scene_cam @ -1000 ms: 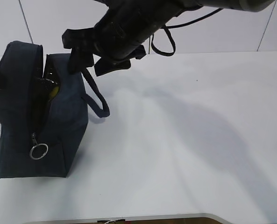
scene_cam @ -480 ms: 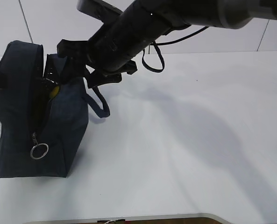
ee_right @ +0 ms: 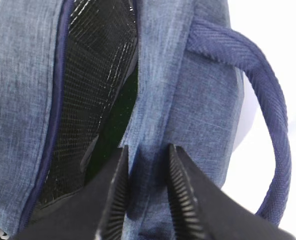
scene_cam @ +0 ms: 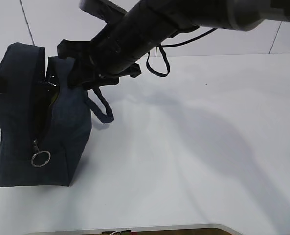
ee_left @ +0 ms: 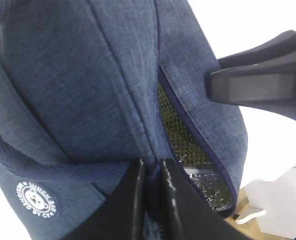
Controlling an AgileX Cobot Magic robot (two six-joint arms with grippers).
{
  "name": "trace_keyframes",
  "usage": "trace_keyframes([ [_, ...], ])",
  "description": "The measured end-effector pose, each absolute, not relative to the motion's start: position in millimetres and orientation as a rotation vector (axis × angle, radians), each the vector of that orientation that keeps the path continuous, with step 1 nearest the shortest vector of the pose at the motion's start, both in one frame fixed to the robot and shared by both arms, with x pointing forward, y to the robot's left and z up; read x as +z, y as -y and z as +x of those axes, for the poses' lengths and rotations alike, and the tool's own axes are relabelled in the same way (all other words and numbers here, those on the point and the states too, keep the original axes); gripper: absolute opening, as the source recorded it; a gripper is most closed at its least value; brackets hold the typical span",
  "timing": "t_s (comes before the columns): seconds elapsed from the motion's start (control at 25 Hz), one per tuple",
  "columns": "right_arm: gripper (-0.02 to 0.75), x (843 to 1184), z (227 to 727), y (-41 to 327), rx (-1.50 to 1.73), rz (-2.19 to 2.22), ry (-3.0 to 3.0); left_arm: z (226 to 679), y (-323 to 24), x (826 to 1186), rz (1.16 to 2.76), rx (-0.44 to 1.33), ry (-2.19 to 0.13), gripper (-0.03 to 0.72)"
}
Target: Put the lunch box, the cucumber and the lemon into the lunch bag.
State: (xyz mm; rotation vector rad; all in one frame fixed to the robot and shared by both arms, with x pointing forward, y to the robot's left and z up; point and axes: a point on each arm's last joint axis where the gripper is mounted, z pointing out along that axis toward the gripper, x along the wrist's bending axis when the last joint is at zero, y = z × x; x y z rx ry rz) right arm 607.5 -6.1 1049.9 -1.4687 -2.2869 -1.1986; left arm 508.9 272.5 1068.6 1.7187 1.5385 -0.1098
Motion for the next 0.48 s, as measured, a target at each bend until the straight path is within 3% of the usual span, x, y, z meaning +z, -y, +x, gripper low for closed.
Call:
trace_keyframes([
  [0.48,0.210,1049.2,607.6,5.7,-1.206,-1.440,2.311,508.9,-272.5,1068.6,1.719,-0.110,-1.538,0.012],
])
